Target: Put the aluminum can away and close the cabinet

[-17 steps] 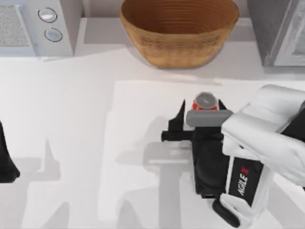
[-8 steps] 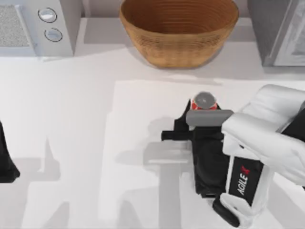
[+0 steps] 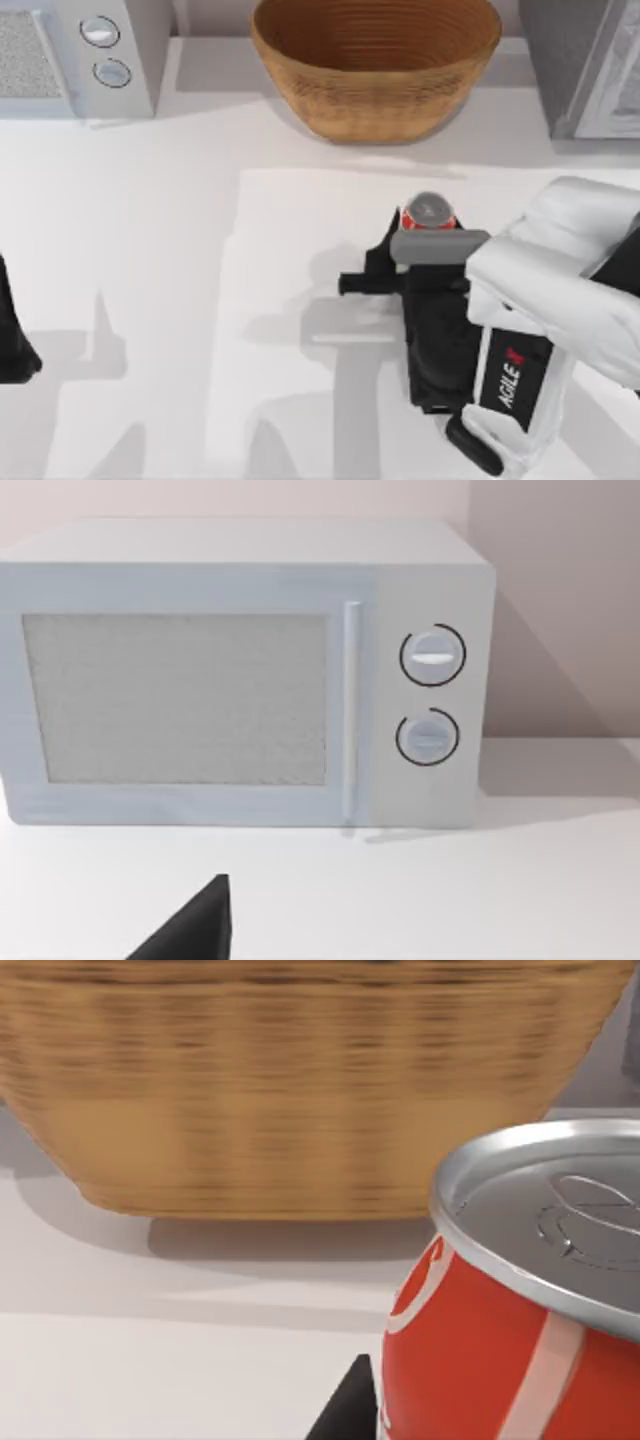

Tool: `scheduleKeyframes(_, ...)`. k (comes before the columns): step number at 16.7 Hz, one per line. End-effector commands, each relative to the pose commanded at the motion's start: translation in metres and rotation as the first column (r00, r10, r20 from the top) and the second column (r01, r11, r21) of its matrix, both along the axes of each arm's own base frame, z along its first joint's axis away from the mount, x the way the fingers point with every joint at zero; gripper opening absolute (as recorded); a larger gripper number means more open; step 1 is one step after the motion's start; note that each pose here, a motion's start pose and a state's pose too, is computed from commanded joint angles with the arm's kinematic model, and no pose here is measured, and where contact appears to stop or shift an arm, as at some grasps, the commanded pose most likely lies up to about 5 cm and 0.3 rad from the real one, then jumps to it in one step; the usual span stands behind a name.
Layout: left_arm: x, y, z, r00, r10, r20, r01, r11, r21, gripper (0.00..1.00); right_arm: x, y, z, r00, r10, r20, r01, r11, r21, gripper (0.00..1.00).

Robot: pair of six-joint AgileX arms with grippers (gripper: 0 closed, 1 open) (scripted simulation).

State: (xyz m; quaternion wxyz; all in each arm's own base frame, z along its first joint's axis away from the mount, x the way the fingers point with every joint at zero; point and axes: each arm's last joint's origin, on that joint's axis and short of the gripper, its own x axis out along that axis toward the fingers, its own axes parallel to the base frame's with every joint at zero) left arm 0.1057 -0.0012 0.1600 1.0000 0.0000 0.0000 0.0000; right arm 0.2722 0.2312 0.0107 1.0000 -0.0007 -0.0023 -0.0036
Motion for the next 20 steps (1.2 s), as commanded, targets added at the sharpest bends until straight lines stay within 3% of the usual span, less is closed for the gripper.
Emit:
scheduleKeyframes(5, 0.0, 0.0, 0.0, 1.0, 0.0, 0.0, 0.0, 1.0, 0.0, 1.0, 0.004, 0.004, 0.022, 1.0, 0.0, 0.0, 0.0, 1.0, -0.001, 0.0)
scheduleKeyframes(15, 0.0, 0.0, 0.0, 1.0, 0.0, 0.0, 0.0, 1.0, 0.0, 1.0, 0.003, 0.003, 0.133, 1.0, 0.0, 0.0, 0.0, 1.0, 0.0, 0.0)
scheduleKeyframes(20, 0.0, 0.0, 0.0, 1.0, 0.0, 0.0, 0.0, 1.0, 0.0, 1.0, 0.0, 0.0, 0.15, 1.0, 0.0, 0.0, 0.0, 1.0, 0.0, 0.0)
